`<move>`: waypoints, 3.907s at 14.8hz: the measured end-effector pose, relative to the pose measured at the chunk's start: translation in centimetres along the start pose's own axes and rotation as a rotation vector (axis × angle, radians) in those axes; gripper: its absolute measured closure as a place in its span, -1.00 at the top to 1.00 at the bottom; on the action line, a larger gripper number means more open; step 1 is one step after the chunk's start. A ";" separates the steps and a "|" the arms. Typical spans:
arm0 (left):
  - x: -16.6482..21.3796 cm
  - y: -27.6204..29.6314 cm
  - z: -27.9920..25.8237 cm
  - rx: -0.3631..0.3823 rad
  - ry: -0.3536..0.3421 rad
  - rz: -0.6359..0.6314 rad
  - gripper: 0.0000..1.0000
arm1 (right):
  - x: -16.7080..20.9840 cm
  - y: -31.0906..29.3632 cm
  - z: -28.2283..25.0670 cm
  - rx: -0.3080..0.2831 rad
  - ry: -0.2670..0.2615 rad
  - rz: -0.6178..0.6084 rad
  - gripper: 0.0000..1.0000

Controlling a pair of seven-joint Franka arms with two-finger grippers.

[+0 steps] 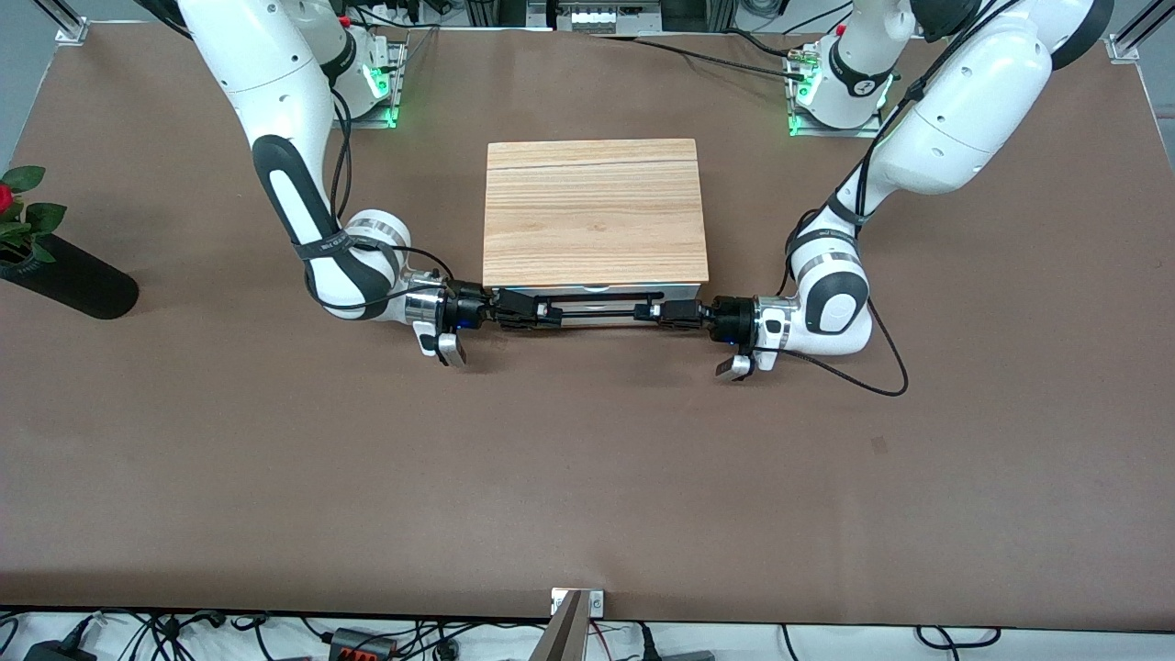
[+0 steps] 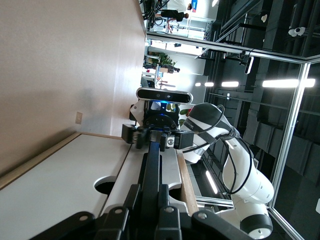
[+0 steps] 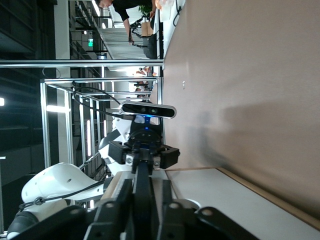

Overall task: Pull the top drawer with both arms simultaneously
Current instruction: 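Lower both grippers onto the handle ends and close them, then pull the handle outward with both grippers to slide the drawer open, then open both grippers and release the handle ends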

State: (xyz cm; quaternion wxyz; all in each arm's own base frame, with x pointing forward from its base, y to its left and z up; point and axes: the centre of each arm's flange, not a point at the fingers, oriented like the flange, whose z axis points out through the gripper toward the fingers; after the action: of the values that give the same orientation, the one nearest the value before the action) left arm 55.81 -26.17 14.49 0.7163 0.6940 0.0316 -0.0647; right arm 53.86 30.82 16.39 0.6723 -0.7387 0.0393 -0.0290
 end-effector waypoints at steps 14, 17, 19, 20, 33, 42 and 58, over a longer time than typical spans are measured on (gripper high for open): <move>0.7 0.0 -0.1 -0.009 0.015 0.017 -0.63 | 0.7 -0.3 0.1 0.000 0.011 -0.034 -0.63; 1.9 0.1 -0.1 -0.021 0.024 0.035 -0.63 | 1.8 -0.5 0.1 -0.007 0.024 -0.053 -0.63; 2.9 0.2 -0.2 -0.026 0.034 0.048 -0.63 | 2.8 -0.5 0.2 -0.004 0.031 -0.067 -0.63; 3.5 0.3 -0.2 -0.028 0.040 0.057 -0.64 | 3.4 -0.6 0.2 -0.004 0.036 -0.076 -0.63; 6.8 1.7 -0.2 0.007 0.090 0.125 -0.64 | 7.1 -1.0 0.3 -0.009 0.051 -0.141 -0.63; 10.1 2.1 -6.4 0.041 0.211 0.158 0.08 | 9.6 -1.0 -3.7 -0.027 0.095 -0.155 0.05; 15.4 14.8 -17.2 0.468 -0.039 0.481 1.00 | 11.9 -7.4 -10.7 -0.369 -0.090 -0.014 1.00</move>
State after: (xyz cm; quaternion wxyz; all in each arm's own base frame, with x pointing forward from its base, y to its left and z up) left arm 73.87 -9.38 26.50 0.5329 0.8258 -0.1628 0.0875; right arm 64.79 19.76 24.67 0.5264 -0.8502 0.0086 0.0071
